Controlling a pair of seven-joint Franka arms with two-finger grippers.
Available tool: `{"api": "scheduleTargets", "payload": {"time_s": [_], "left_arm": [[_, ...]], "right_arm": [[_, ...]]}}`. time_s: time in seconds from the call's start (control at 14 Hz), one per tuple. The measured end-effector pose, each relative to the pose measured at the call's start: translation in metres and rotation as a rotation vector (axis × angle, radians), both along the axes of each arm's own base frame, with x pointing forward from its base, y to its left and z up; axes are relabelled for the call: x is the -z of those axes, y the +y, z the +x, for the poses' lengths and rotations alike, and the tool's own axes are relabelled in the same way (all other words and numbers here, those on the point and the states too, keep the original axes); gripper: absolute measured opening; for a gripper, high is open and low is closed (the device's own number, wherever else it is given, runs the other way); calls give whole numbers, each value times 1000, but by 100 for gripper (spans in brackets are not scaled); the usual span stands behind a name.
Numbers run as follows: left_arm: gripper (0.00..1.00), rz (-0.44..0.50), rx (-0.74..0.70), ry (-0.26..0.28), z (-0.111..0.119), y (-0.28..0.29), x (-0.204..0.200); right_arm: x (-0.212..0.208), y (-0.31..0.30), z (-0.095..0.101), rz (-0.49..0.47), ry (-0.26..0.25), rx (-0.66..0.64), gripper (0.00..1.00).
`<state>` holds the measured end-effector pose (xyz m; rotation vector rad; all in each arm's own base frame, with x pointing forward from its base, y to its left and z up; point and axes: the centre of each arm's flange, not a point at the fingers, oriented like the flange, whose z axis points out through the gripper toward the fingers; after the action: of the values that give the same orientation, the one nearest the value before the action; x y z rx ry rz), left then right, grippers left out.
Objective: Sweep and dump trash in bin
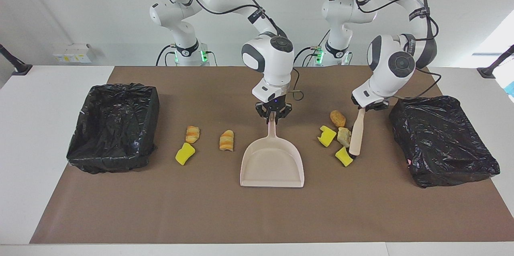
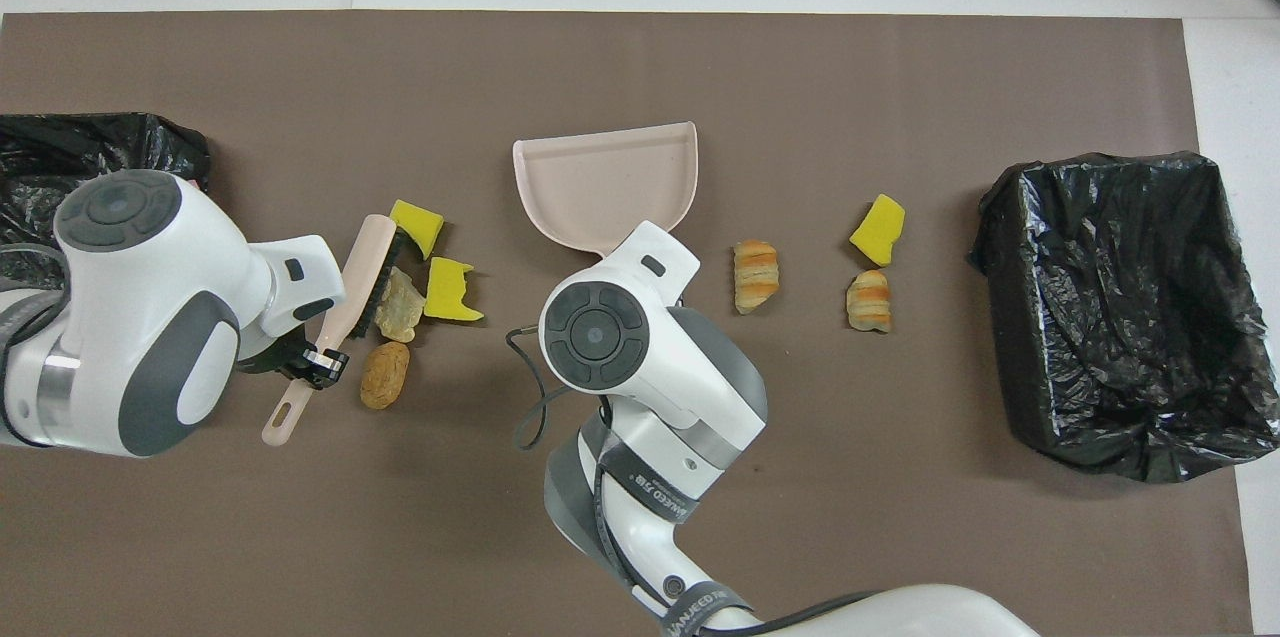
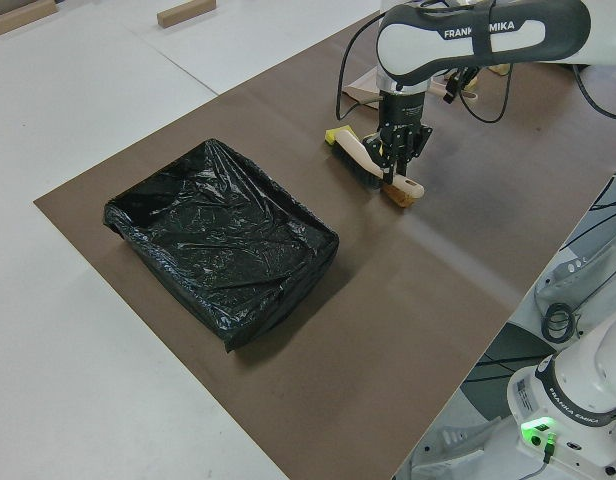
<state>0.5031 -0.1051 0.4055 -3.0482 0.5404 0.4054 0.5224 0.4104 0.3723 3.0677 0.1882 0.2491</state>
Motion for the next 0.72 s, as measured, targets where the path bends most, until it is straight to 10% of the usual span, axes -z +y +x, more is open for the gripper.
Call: {"api": "scheduleTargets", "payload": {"time_s": [0.29, 0.72], "left_arm": [[26, -54, -187, -74, 9, 46, -37], [26, 26, -484, -4, -9, 34, -6]], "right_arm": [[-52, -32, -8, -113, 79, -292, 31], [-64, -63, -10, -214, 220, -893, 31]]}}
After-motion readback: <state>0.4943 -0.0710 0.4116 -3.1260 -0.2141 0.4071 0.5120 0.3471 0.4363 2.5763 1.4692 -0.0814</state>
